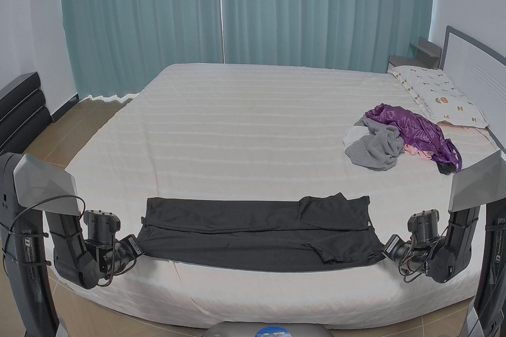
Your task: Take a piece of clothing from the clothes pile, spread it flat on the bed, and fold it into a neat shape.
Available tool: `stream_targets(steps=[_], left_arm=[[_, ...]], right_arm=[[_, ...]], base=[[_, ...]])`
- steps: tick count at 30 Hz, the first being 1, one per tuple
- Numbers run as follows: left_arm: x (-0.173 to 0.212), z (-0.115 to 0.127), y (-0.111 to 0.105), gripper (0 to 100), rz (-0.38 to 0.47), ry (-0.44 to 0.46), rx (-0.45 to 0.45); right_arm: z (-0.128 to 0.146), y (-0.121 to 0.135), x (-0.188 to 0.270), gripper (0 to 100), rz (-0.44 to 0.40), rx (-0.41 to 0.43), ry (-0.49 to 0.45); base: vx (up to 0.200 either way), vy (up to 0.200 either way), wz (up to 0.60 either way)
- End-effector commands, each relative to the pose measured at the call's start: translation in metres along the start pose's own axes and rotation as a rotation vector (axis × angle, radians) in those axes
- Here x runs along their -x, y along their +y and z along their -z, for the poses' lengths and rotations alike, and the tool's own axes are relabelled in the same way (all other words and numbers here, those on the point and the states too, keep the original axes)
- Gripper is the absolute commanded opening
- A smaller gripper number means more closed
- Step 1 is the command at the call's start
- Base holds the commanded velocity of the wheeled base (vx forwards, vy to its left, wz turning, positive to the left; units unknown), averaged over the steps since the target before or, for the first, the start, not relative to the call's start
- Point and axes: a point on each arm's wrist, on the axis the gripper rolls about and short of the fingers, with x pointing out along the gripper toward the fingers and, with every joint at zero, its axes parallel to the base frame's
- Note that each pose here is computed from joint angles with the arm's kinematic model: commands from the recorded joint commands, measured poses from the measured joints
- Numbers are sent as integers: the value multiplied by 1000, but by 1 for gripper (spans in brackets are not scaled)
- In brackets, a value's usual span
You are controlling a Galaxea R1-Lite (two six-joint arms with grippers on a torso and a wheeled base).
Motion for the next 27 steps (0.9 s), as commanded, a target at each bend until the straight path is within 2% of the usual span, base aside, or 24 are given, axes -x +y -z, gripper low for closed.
stream_targets(steps=[1,13,22,27], left_arm=[[5,-1,0,0,0,-3,-3],[26,2,5,0,-11,16,-91],[36,14,14,0,-41,75,-202],[36,17,14,0,-42,87,-212]], right_arm=[[-2,0,6,0,-6,2,-6],[-11,-7,20,0,-8,33,-12],[-4,-16,28,0,-3,97,47],[0,-19,29,0,7,132,70]], base=[[0,0,0],[0,0,0],[0,0,0],[0,0,0]])
